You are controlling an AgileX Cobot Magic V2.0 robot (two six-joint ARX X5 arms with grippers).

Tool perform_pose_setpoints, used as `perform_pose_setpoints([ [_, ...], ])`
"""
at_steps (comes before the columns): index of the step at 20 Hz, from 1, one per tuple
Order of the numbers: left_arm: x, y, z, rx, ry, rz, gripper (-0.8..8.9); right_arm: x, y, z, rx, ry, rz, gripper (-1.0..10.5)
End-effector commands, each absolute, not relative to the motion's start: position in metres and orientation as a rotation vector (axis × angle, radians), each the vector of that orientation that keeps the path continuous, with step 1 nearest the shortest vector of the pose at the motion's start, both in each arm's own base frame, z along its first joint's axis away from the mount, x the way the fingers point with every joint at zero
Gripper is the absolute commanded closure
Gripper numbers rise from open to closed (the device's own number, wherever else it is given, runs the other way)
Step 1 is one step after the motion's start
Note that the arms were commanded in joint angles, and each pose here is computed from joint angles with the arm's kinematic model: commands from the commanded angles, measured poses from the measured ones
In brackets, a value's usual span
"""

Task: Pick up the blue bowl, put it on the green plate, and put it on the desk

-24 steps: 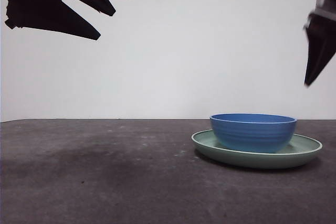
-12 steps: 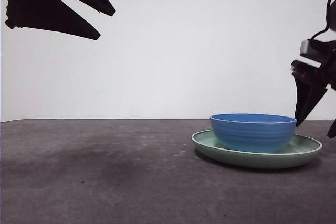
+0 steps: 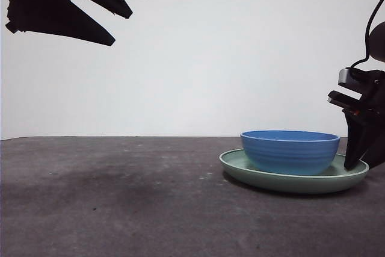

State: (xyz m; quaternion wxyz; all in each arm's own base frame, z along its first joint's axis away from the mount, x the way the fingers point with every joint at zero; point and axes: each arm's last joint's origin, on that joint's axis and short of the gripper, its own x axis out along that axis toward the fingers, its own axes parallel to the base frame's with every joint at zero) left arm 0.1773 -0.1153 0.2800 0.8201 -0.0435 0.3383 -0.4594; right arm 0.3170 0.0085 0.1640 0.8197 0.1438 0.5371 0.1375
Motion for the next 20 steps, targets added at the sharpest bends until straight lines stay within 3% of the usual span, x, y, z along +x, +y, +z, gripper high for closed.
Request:
perform_pose_setpoints([
  [1,0.178,-0.117,0.282,-0.093,0.712,-0.99,5.88,0.321,0.008,0.163,0.315,1.142,0.289,9.1],
  [10,0.178,-0.117,0.282,-0.095,0.72,-0.988,5.88,0.323,0.009,0.172,0.398,1.092,0.335,9.3],
  [20,0.178,-0.117,0.282,-0.095,0.72,-0.988,5.88,0.308,0.022,0.222,0.454,0.94,0.432,9.3],
])
